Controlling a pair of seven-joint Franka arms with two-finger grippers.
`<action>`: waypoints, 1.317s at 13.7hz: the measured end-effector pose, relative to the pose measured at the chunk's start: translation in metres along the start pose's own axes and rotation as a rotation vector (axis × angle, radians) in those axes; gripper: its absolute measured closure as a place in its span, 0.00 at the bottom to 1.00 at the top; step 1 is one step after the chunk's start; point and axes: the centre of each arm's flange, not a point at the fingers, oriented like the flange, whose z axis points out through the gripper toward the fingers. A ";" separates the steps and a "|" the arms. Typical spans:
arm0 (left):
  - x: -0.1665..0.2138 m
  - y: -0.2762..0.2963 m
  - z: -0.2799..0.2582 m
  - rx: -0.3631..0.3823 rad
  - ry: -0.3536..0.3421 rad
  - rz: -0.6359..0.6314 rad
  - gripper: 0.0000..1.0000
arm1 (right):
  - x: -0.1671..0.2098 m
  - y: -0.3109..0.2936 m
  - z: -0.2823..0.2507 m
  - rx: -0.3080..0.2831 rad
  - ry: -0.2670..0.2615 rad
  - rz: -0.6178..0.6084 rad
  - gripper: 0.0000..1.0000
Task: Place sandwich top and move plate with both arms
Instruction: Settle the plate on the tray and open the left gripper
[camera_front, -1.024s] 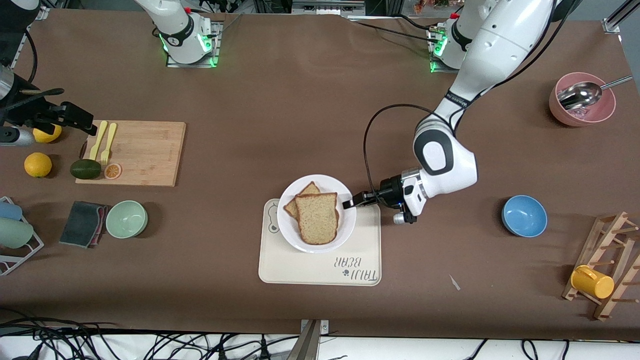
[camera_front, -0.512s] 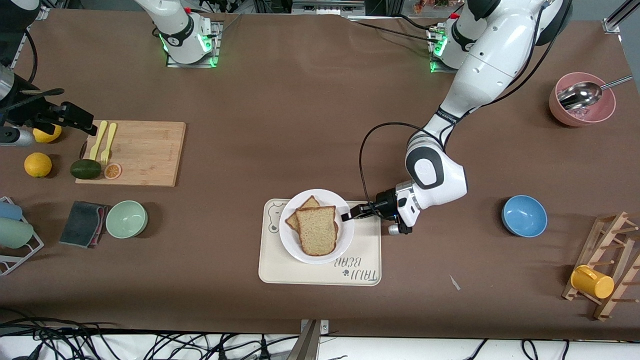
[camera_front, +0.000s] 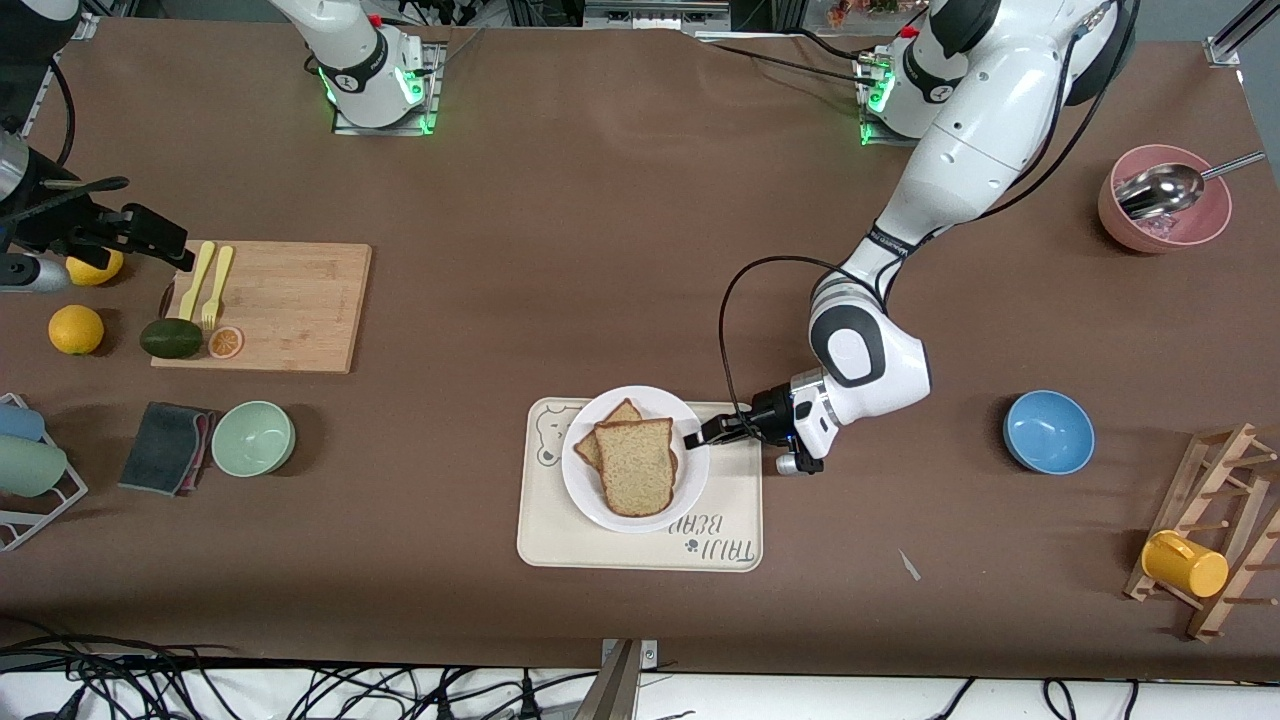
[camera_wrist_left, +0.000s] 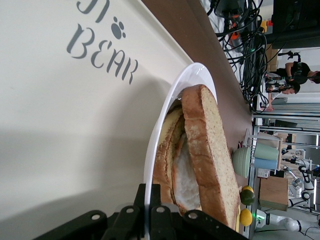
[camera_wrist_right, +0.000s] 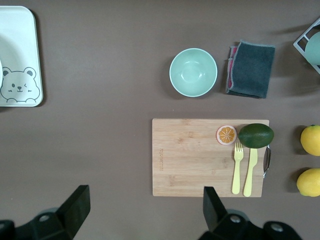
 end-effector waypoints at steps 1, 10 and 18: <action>0.001 -0.002 0.002 -0.001 0.001 0.000 0.96 | 0.000 0.000 0.000 0.000 0.000 0.000 0.00; 0.011 -0.021 0.017 -0.012 0.009 -0.014 0.96 | 0.000 0.000 0.001 0.000 -0.003 0.000 0.00; 0.019 -0.008 0.014 -0.030 0.025 0.004 0.58 | 0.000 0.000 0.001 0.000 -0.003 0.001 0.00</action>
